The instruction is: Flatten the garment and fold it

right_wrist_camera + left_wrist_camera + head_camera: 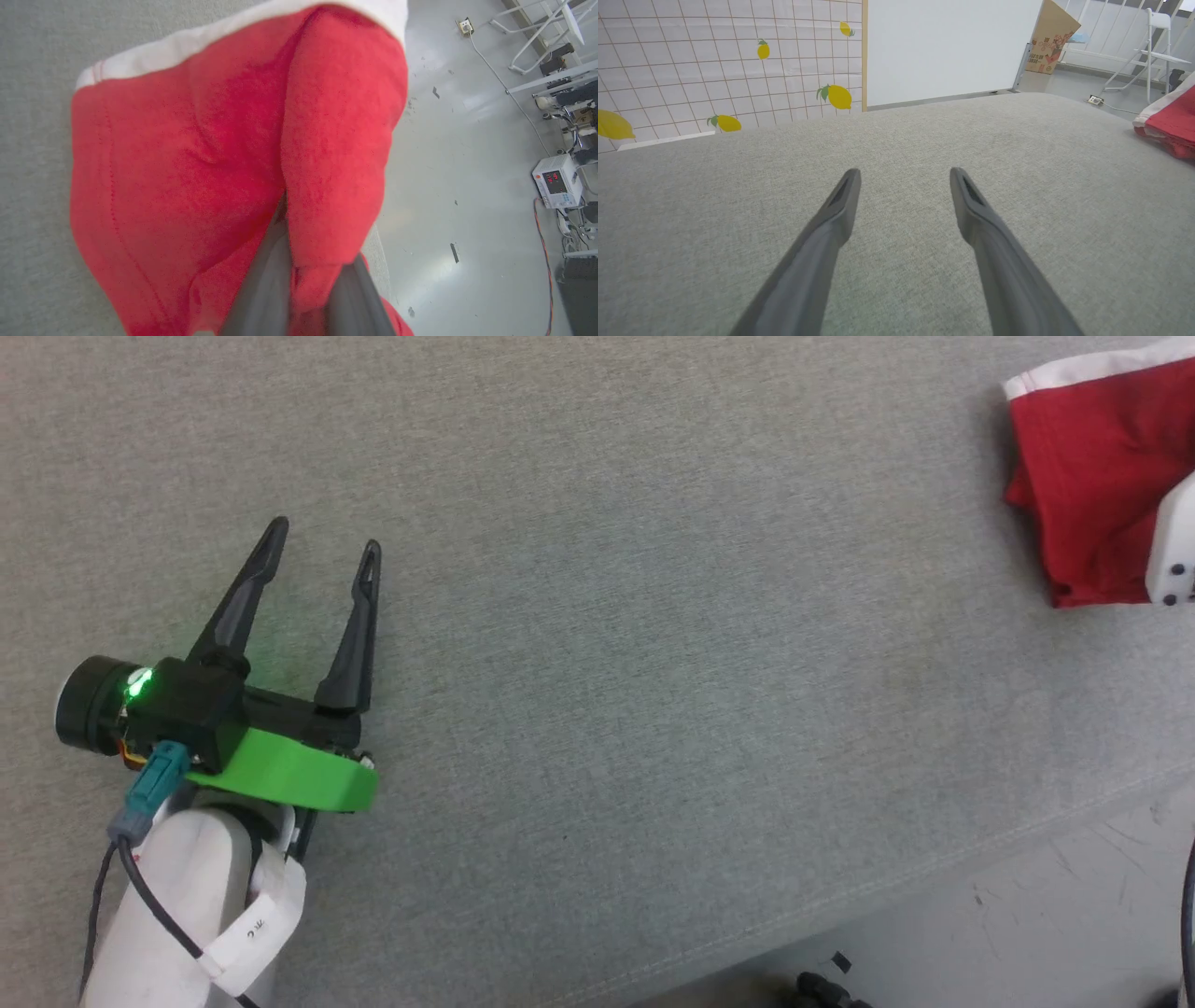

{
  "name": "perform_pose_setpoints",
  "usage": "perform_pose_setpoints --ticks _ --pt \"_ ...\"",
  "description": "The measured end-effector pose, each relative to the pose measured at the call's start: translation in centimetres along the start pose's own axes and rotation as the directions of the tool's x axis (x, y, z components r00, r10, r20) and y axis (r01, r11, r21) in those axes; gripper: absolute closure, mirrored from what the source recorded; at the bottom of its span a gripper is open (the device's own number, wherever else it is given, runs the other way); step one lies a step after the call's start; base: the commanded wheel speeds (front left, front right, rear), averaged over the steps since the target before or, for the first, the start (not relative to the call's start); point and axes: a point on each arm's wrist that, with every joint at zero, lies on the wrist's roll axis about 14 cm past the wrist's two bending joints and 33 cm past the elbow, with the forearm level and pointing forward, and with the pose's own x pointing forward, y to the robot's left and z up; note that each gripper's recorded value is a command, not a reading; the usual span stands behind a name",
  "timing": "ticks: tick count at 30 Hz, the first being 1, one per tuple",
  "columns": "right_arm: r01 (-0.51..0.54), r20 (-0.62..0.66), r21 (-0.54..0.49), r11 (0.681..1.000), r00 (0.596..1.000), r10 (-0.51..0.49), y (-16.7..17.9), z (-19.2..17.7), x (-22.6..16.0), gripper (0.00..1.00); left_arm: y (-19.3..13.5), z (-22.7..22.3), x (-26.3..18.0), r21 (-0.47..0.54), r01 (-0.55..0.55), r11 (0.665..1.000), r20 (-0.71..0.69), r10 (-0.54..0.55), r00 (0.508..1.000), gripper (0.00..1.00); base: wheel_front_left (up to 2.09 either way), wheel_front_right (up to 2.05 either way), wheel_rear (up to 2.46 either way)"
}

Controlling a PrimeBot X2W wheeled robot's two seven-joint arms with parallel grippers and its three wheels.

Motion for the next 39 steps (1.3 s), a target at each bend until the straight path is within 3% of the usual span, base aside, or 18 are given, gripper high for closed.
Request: perform_pose_setpoints --ticks 1,2,9,14,22,29,34,39 --pt "0.006 0.010 0.002 1.000 1.000 -0.006 -0.1 0.1 0.1 0.77 0.1 0.0 -0.1 0.001 -0.002 1.000 -0.001 0.002 1.000 0.00 0.00 0.00 0.00" --pt "0.014 0.022 0.003 1.000 1.000 -0.014 -0.3 0.3 0.1 0.00 0.2 0.1 -0.2 0.003 -0.006 1.000 -0.002 0.006 1.000 0.00 0.00 0.00 0.00" --pt "0.045 0.180 -0.010 0.999 0.983 -0.042 -1.2 3.6 -0.6 0.00 0.6 1.7 -1.2 0.016 -0.040 0.999 0.025 0.040 0.999 0.00 0.00 0.00 0.00" --pt "0.006 0.333 0.020 1.000 0.943 -0.012 -0.5 6.7 -2.0 0.00 0.5 2.6 -2.2 -0.015 -0.083 0.996 0.038 0.084 0.996 0.00 0.00 0.00 0.00" --pt "-0.186 0.599 0.083 0.979 0.795 0.100 3.4 10.2 -6.8 0.00 -0.2 4.2 -5.1 -0.055 -0.161 0.985 0.034 0.163 0.986 0.00 0.00 0.00 0.00" --pt "-0.358 0.757 0.092 0.929 0.632 0.168 6.8 11.2 -12.4 0.00 0.7 6.7 -8.2 -0.062 -0.259 0.964 0.074 0.264 0.962 0.00 0.00 0.00 0.00" --pt "-0.443 0.823 0.100 0.891 0.540 0.176 8.4 11.0 -16.2 0.00 1.7 8.4 -10.6 -0.059 -0.331 0.942 0.106 0.336 0.936 0.00 0.00 0.00 0.00" --pt "-0.513 0.844 0.131 0.848 0.507 0.175 10.1 9.6 -19.0 0.00 2.4 9.8 -13.1 -0.056 -0.385 0.921 0.134 0.389 0.911 0.00 0.00 0.00 0.00"
